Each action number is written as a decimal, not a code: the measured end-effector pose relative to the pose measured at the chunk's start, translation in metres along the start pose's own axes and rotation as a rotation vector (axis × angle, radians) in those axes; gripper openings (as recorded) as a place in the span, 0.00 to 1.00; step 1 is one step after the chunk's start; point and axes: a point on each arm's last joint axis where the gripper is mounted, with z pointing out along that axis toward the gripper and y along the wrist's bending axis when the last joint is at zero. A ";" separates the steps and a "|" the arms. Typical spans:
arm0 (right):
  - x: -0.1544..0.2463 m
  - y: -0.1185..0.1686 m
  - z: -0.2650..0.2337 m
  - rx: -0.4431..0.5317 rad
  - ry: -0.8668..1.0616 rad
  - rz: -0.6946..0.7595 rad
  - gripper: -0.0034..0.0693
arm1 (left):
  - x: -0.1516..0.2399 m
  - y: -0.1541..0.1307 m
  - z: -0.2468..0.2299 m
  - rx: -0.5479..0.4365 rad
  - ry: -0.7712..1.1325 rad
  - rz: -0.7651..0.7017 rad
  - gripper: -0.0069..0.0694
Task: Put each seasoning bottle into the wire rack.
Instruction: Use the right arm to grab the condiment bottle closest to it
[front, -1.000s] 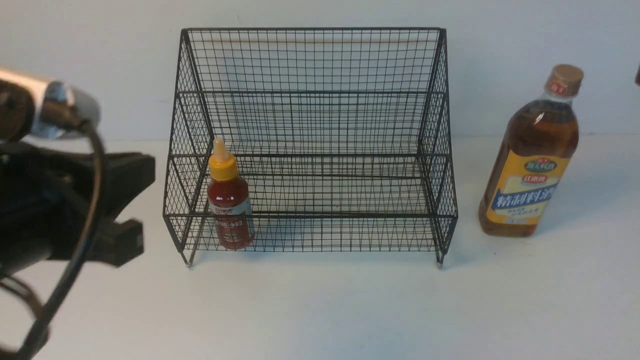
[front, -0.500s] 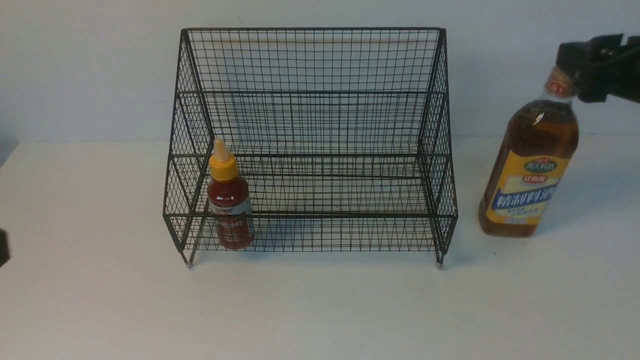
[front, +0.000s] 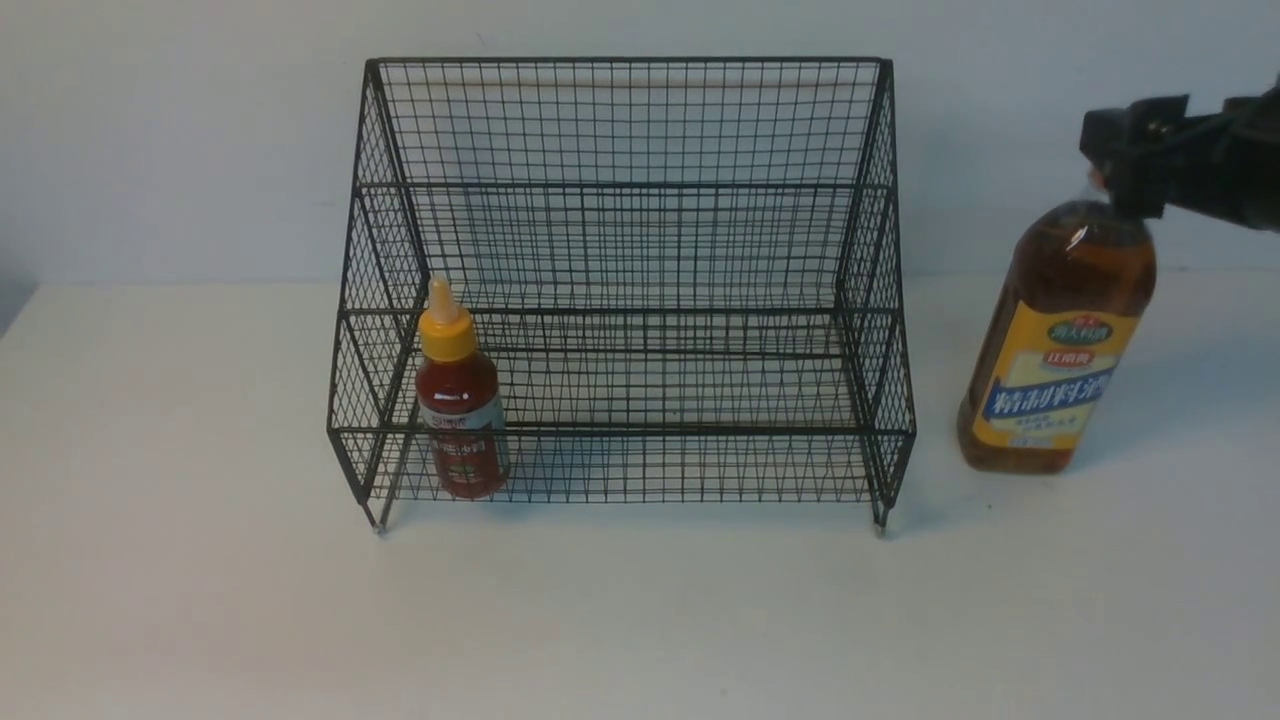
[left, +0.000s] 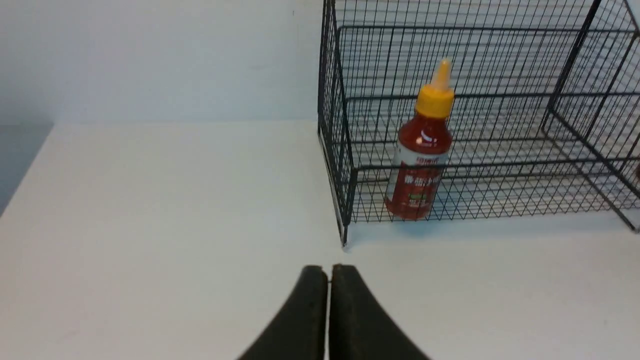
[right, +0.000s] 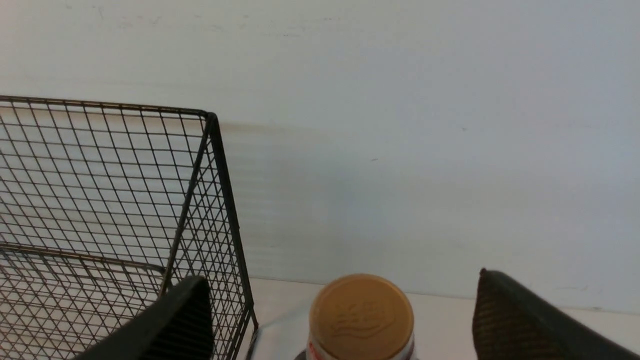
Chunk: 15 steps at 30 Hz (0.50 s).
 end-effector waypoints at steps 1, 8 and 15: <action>0.000 0.000 0.000 0.000 0.000 0.001 0.94 | 0.003 -0.001 0.004 0.000 -0.003 0.004 0.08; 0.000 0.000 0.000 0.005 -0.005 0.027 0.93 | 0.015 -0.008 0.034 0.059 -0.136 0.052 0.08; -0.001 -0.001 0.000 0.008 -0.008 0.028 0.92 | 0.029 -0.012 0.051 0.090 -0.193 0.078 0.08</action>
